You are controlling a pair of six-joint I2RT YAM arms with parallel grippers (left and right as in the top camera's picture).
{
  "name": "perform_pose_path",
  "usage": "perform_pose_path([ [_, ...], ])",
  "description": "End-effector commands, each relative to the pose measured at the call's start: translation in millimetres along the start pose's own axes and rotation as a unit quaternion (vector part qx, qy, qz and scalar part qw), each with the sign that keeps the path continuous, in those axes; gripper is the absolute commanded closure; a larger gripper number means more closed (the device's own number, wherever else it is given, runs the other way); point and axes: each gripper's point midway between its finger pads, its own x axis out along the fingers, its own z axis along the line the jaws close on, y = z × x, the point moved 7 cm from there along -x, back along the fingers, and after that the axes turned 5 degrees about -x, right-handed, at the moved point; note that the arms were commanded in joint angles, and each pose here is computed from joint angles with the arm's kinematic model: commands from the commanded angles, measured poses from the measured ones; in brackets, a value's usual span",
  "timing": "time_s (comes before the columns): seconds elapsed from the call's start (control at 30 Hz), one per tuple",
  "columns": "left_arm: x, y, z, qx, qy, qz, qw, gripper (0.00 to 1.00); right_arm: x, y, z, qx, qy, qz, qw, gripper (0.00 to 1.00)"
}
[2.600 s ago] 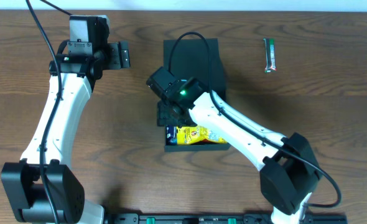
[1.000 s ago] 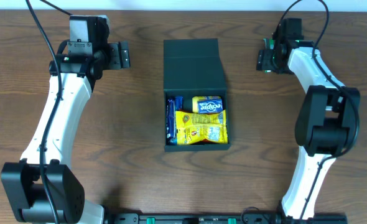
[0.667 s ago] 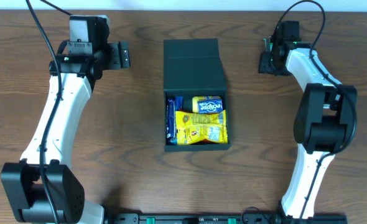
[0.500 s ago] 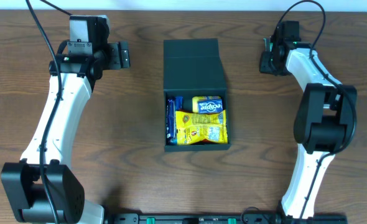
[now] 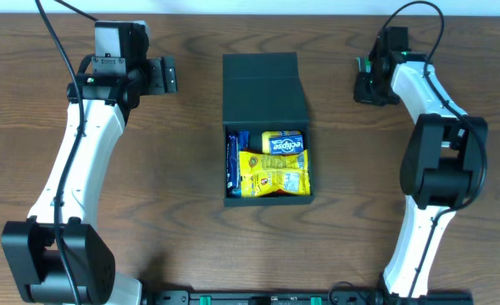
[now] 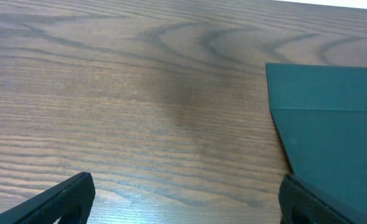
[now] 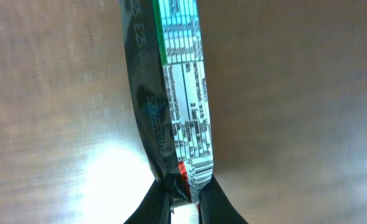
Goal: Pack container
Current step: 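Carry the green-white bar with the right gripper into the box and release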
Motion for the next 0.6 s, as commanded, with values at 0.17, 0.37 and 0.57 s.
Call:
perform_pose_path([
  [0.17,1,1,1,0.0,0.001,0.002,1.0,0.05,-36,6,17,-0.004,-0.002,0.071,0.997,0.99],
  [0.37,1,1,1,0.0,0.001,0.001,1.0,0.05,-59,12,35,-0.022,-0.002,0.098,0.995,0.99],
  [0.57,1,0,1,0.0,0.001,0.0,1.0,0.05,-118,2,56,-0.046,-0.012,0.056,0.997,0.99],
])
